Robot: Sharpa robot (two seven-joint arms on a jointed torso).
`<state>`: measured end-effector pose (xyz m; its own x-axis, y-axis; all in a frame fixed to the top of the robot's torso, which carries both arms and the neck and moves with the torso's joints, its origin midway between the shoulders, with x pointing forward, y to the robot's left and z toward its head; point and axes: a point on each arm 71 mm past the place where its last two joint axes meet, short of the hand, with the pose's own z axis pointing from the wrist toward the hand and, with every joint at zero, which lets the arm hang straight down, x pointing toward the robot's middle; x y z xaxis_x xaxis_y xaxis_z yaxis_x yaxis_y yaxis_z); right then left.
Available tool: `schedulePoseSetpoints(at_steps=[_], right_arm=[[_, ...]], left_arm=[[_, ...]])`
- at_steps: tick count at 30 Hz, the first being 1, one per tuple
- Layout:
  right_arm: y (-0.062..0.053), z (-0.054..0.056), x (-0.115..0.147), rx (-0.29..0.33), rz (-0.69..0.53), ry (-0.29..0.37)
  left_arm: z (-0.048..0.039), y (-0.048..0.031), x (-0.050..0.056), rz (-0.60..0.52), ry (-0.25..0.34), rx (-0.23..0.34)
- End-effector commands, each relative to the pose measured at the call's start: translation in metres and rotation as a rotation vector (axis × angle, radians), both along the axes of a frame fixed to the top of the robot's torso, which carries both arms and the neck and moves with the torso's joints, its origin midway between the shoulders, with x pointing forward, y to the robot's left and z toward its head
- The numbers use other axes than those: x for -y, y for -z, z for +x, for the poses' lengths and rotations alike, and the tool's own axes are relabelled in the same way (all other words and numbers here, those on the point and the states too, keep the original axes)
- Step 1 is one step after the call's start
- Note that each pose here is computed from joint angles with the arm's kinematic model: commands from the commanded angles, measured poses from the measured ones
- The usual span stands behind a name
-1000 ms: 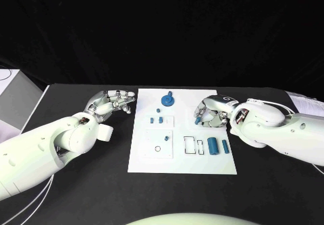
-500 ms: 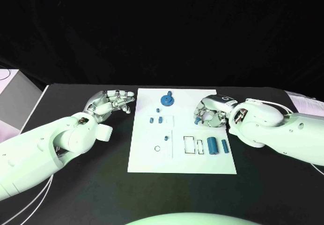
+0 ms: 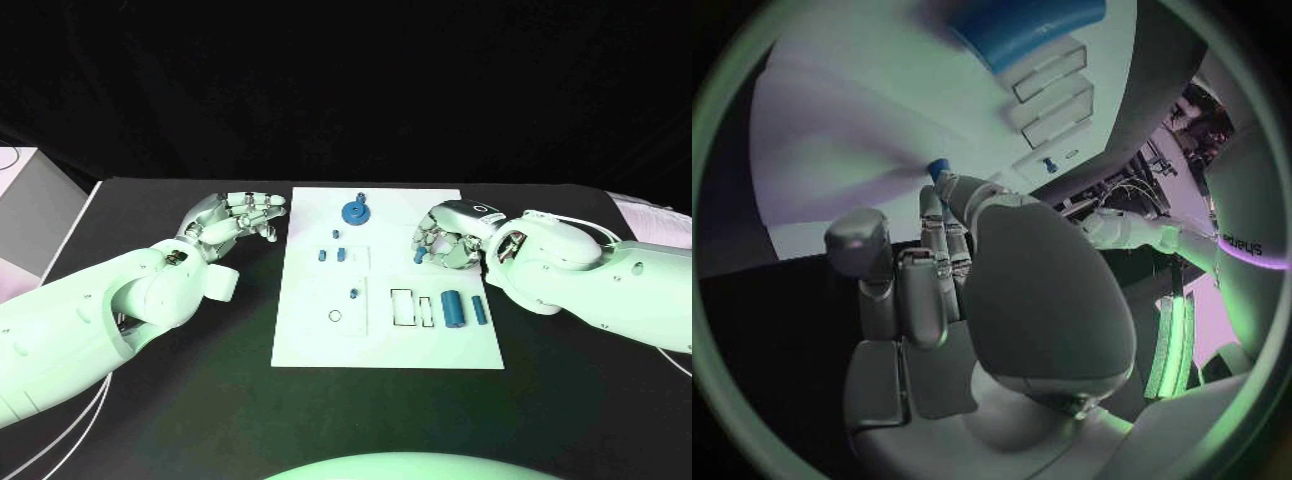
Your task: Assemble the parts on the task board
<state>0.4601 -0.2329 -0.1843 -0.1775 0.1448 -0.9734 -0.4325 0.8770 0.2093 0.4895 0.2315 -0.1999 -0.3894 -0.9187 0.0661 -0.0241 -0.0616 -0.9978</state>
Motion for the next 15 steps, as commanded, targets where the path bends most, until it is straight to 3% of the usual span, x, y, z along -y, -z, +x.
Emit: schedulePoseSetpoints(at_steps=[1, 7, 15], right_arm=[[-0.003, 0.002, 0.004, -0.010, 0.058, 0.054], [-0.005, 0.001, 0.008, -0.062, 0.109, 0.083], [-0.026, 0.004, 0.010, -0.101, 0.178, 0.103]], left_arm=[[-0.0001, 0.0001, 0.001, -0.008, 0.012, -0.004], [0.0005, 0.0007, 0.000, -0.006, 0.010, -0.007], [0.0012, 0.0016, 0.000, -0.005, 0.009, -0.010]])
